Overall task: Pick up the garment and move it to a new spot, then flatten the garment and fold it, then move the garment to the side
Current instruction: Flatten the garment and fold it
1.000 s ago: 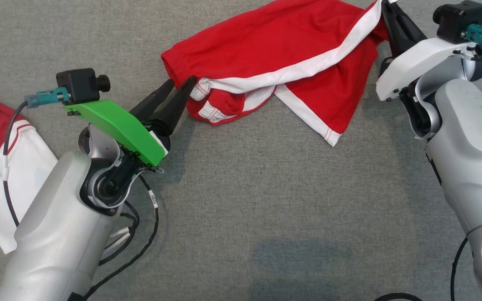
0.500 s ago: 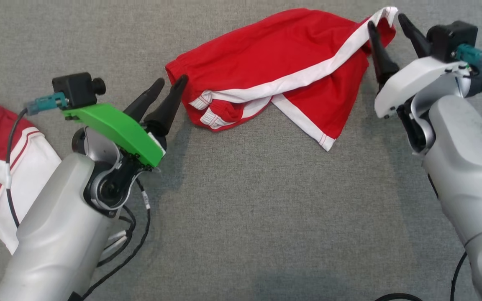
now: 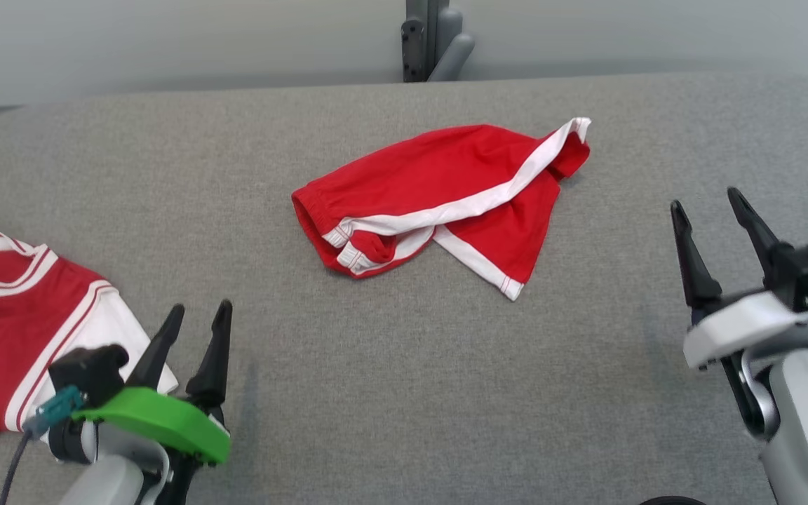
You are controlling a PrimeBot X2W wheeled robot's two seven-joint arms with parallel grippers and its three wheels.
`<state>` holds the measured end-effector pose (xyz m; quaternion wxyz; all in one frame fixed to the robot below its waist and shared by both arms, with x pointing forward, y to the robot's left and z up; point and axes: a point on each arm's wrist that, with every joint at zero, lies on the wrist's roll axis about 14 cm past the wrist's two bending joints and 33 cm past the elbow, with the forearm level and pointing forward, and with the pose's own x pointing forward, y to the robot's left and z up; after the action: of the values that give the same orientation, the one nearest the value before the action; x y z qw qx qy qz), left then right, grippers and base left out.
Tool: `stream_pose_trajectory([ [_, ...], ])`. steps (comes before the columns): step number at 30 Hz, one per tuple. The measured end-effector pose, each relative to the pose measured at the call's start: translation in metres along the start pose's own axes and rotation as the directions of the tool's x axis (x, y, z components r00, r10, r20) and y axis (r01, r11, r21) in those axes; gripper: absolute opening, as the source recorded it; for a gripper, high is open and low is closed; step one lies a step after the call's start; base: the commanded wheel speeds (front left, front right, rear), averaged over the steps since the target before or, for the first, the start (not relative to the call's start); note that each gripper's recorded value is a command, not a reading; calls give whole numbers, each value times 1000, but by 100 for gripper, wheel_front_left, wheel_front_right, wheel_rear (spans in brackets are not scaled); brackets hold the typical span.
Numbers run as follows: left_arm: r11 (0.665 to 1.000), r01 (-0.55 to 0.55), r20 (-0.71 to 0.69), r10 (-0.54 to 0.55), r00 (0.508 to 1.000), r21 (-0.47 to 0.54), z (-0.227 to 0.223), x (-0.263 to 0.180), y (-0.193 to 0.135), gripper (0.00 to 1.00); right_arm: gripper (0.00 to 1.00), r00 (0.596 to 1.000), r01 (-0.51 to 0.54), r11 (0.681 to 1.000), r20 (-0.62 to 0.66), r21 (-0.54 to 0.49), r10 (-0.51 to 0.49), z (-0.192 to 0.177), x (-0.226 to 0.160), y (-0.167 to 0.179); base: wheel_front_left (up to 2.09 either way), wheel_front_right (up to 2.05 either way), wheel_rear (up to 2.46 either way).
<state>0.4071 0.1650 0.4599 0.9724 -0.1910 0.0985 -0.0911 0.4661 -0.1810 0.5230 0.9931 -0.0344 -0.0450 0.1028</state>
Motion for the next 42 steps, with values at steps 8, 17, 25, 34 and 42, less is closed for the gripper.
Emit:
stream_pose_trajectory([
  [8, 989, -14, 121, -3, 993, 145, 11, -50, -16, 100, 100, 984, 176, 984, 28, -33, -176, 8, -93, -19, 0, 0, 0],
  [17, 968, -103, 205, 55, 977, 229, 13, -94, 0, 100, 100, 973, 225, 973, -36, -55, -227, -9, -144, -14, 0, 0, 0],
  [25, 960, -145, 233, 89, 968, 239, 16, -103, 8, 100, 100, 968, 237, 970, -76, -44, -240, -21, -155, -11, 0, 0, 0],
  [34, 965, -114, 205, 65, 977, 236, 7, -96, 0, 100, 100, 966, 241, 970, -85, -42, -244, -23, -154, -10, 0, 0, 0],
  [42, 952, 23, 174, -80, 982, 307, 15, -50, -29, 100, 100, 992, 86, 996, -93, 27, -83, -31, -106, 39, 0, 0, 0],
])
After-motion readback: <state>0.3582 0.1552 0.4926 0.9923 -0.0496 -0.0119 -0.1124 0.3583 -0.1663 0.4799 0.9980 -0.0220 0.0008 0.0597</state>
